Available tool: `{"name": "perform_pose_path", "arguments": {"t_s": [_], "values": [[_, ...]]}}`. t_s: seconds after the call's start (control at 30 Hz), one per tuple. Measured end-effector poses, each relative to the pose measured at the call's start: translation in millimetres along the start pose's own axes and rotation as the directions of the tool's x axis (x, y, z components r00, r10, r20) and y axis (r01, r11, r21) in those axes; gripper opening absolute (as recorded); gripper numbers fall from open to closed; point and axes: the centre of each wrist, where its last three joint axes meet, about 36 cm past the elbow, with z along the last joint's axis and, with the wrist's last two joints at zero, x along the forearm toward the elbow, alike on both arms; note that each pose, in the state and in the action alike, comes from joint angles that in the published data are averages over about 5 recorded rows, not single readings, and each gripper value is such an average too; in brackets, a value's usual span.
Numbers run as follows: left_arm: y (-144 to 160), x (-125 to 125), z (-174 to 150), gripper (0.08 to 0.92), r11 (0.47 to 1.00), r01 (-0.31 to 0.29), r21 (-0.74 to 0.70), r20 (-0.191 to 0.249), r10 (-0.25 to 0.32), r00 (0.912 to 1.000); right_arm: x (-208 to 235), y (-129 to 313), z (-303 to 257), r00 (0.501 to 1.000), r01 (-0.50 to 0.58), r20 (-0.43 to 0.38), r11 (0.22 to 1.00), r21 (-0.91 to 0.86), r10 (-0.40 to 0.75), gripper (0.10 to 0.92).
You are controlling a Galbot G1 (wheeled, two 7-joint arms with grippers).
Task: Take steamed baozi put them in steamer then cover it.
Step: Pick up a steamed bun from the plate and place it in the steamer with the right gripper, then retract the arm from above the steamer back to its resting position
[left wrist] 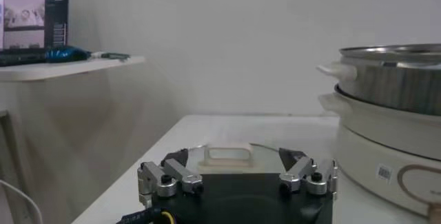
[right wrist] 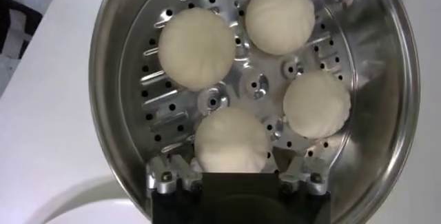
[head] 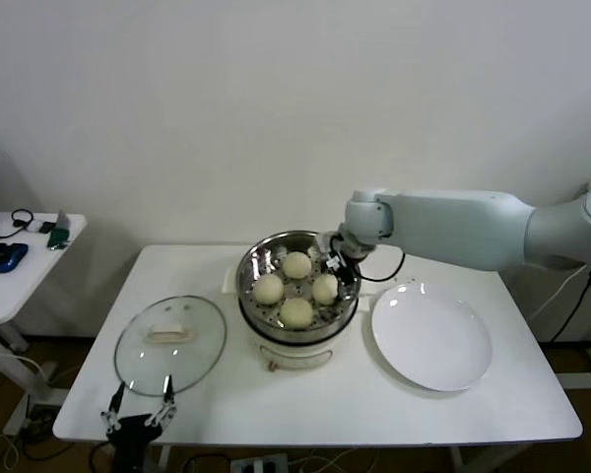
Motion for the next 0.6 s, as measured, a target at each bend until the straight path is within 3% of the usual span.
{"name": "perform_pose_path", "arguments": {"t_s": [0.2, 0.37, 0.5, 0.6], "values": [[2, -2, -7, 0.823, 1.000, 0.012, -0.005, 0.016, -0.012, 0.9998, 43, -18, 12, 0.997, -0.025, 0.065, 0.998, -0.051, 0.028, 0.822], [6, -5, -15, 0.823, 1.000, 0.017, -0.021, 0.037, -0.016, 0.9992, 90, -26, 30, 0.977, -0.069, 0.186, 0.984, -0.167, 0.100, 0.823], [10, -9, -22, 0.823, 0.999, 0.007, -0.037, 0.056, -0.005, 0.9984, 115, -23, 46, 0.923, -0.149, 0.302, 0.944, -0.294, 0.239, 0.823], [11, -12, -25, 0.823, 0.999, -0.007, -0.049, 0.074, 0.011, 0.9972, 122, -15, 63, 0.854, -0.227, 0.356, 0.887, -0.403, 0.380, 0.823]]}}
